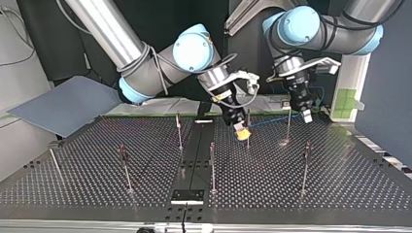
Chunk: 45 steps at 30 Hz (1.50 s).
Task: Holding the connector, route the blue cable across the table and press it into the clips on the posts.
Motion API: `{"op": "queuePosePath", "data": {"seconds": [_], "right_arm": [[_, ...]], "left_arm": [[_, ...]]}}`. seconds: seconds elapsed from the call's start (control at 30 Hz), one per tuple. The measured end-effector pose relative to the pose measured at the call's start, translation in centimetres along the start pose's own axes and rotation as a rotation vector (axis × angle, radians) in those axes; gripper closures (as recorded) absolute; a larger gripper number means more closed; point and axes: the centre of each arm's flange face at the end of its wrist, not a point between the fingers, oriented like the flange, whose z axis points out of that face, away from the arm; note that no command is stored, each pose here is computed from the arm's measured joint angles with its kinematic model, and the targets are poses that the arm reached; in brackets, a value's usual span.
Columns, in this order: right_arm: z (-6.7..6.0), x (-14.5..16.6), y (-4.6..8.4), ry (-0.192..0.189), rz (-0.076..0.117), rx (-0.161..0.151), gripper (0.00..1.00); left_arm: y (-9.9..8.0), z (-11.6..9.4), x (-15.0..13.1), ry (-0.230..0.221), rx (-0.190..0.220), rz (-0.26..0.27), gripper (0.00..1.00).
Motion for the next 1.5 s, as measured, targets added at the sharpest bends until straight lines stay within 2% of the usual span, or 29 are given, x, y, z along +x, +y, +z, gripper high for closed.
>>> {"op": "queuePosePath", "data": {"seconds": [0.17, 0.3, 0.6, 0.8, 1.07, 1.33, 1.5], "right_arm": [[0.8, 1.2, 0.2, 0.028, 0.0, 0.0, 1.0], [1.6, 0.3, 0.3, 0.018, 0.0, -0.001, 1.0], [3.4, -3.0, 0.9, -0.022, -0.001, -0.006, 1.0], [4.3, -2.5, 0.9, -0.013, 0.0, -0.005, 1.0], [4.8, -0.8, -0.4, 0.012, 0.002, 0.013, 1.0], [5.5, -2.2, -1.4, -0.002, 0.003, 0.025, 1.0], [5.8, -1.6, -1.7, 0.009, 0.004, 0.03, 1.0]], "left_arm": [[-0.6, 1.4, -0.2, -0.005, 0.026, -0.017, 1.0], [-0.9, 2.0, -0.7, -0.01, 0.049, -0.035, 1.0], [-0.2, 2.8, -1.2, -0.021, 0.036, -0.061, 1.0], [0.2, 3.3, -1.4, -0.03, 0.031, -0.061, 1.0], [0.7, 4.4, -1.7, -0.044, 0.05, -0.067, 1.0], [1.7, 5.8, -2.4, -0.069, 0.025, -0.079, 1.0], [2.2, 6.9, -3.1, -0.086, 0.022, -0.082, 1.0]]}}
